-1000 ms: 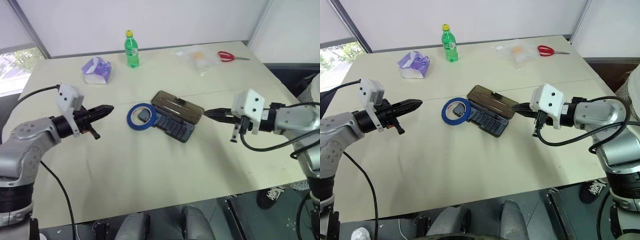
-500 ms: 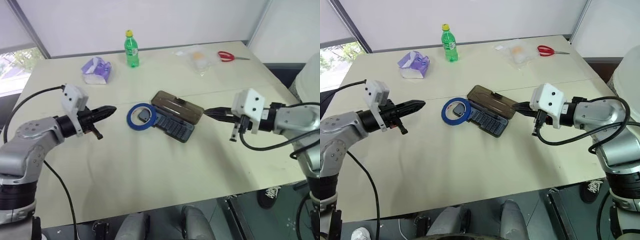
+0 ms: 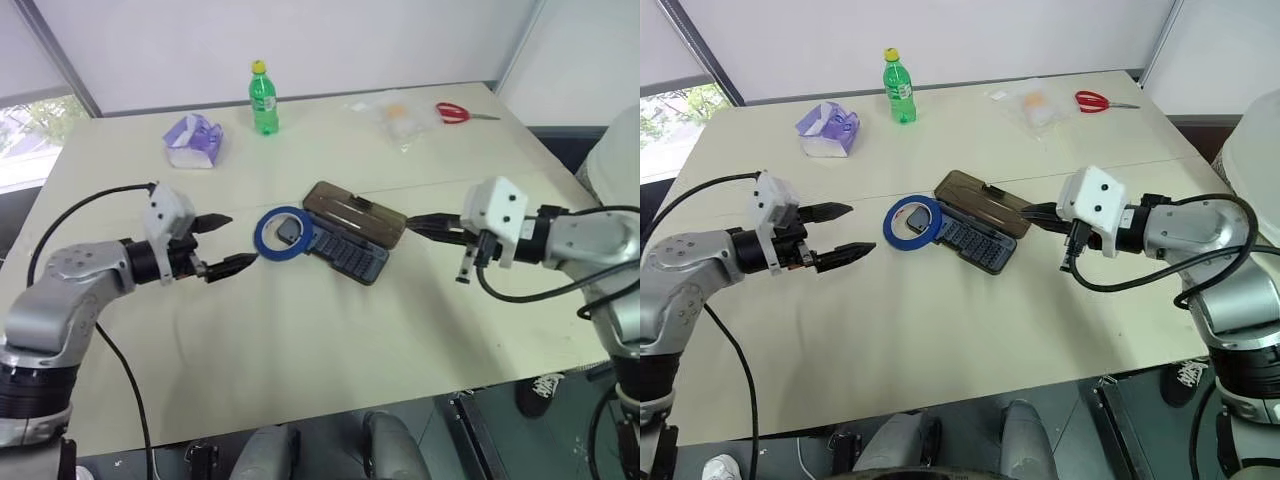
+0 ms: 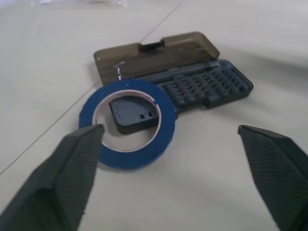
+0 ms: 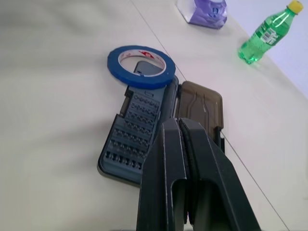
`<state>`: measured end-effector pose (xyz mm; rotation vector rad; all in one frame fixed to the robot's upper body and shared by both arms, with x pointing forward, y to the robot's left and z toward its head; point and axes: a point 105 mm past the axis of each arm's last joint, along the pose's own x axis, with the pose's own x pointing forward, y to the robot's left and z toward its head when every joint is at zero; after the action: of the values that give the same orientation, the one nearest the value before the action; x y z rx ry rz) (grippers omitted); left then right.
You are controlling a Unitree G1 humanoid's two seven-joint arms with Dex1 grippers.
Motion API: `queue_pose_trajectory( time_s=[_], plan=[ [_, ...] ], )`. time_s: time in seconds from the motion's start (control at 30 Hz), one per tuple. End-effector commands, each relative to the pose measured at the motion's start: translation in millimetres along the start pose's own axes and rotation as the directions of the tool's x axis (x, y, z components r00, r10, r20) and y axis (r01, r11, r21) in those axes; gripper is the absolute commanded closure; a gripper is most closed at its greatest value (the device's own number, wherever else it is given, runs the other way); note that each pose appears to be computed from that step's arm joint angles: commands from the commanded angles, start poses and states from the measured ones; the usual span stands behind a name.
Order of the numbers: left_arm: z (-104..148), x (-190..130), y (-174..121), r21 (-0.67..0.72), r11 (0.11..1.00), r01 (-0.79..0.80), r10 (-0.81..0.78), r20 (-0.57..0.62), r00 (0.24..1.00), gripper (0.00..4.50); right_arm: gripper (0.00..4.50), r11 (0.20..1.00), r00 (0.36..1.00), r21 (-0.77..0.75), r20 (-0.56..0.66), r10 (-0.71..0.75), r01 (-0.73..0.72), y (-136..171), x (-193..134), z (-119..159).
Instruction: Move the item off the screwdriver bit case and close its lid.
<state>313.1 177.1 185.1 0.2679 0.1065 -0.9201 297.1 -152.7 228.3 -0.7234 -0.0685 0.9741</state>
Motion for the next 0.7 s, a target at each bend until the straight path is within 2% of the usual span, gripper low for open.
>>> queue_pose_trajectory(
  time_s=[0.03,0.2,0.43,0.7],
  plan=[
    [-2.3,19.1,7.6,0.097,0.995,0.016,-0.018,0.014,1.000,0.04,4.50,1.000,0.999,-0.026,0.036,-0.009,0.010,1.6,1.0,11.0],
    [-21.3,45.8,13.0,0.171,0.982,0.075,-0.069,-0.040,0.997,0.04,4.50,0.999,0.999,-0.015,0.037,-0.029,0.029,3.3,0.8,10.6],
    [-44.0,61.5,18.3,0.216,0.967,0.139,-0.117,-0.111,0.987,0.04,4.50,0.999,0.999,-0.007,0.021,-0.048,0.048,9.2,-3.5,9.3],
    [-54.6,85.2,23.2,0.275,0.954,0.116,-0.082,-0.133,0.988,0.04,4.50,0.997,0.997,-0.001,0.012,-0.081,0.081,12.4,-5.4,8.8]
  ],
)
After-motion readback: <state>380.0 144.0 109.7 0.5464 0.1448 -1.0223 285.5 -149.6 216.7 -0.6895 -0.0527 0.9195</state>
